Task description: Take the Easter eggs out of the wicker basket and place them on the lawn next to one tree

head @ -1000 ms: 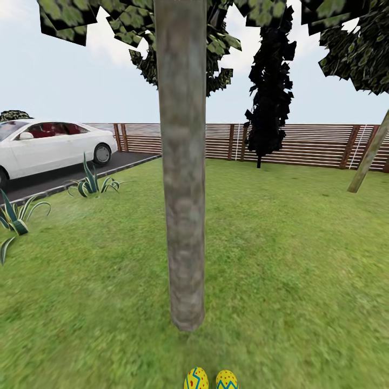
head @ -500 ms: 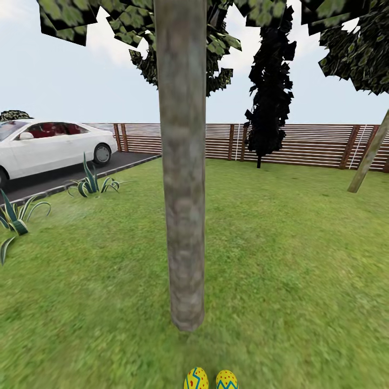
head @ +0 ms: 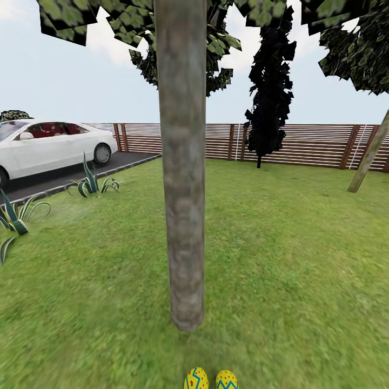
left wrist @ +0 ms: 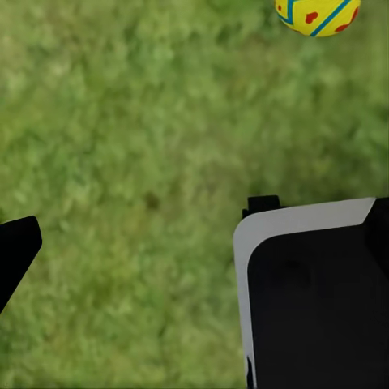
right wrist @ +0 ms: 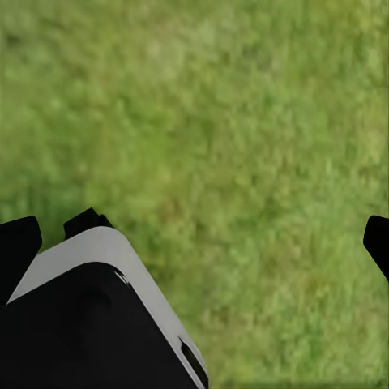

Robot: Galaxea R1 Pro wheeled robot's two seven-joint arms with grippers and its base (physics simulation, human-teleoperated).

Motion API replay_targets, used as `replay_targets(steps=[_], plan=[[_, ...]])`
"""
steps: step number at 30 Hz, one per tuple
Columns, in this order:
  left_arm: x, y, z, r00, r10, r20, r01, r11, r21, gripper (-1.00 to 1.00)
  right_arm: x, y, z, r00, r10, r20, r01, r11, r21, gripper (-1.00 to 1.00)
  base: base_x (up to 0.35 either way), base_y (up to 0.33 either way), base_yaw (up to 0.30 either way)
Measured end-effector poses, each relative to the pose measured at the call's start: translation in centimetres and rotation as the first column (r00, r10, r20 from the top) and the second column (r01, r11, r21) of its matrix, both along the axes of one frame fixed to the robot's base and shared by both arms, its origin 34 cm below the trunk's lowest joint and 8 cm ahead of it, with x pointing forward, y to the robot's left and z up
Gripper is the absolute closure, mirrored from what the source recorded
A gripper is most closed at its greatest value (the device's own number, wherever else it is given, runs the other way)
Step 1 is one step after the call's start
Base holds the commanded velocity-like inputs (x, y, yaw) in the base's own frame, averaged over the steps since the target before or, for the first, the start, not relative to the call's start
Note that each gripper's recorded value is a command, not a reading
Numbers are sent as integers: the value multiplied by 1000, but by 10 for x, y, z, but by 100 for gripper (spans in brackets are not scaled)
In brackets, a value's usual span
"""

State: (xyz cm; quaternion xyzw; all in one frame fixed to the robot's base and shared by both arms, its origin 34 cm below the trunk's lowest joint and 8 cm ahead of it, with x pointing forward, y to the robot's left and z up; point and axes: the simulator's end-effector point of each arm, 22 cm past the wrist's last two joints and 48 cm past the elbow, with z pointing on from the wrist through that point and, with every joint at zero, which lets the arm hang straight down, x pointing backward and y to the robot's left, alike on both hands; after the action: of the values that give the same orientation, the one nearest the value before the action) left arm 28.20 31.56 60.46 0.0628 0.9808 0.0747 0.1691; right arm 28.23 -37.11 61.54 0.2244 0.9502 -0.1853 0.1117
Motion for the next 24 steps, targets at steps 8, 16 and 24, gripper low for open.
replay_targets(steps=[8,16,24], plan=[[0,-7,0,1000,-1,1,1,1000,-9,-100,0,0,0,1000,0,0,0,1000,0,-100,0,0,0],[0,-2,0,1000,0,0,0,1000,-2,-100,0,0,0,1000,-1,0,1,1000,0,-100,0,0,0],[0,-6,0,1000,-2,0,2,1000,-8,-100,0,0,0,1000,0,0,0,1000,0,-100,0,0,0]])
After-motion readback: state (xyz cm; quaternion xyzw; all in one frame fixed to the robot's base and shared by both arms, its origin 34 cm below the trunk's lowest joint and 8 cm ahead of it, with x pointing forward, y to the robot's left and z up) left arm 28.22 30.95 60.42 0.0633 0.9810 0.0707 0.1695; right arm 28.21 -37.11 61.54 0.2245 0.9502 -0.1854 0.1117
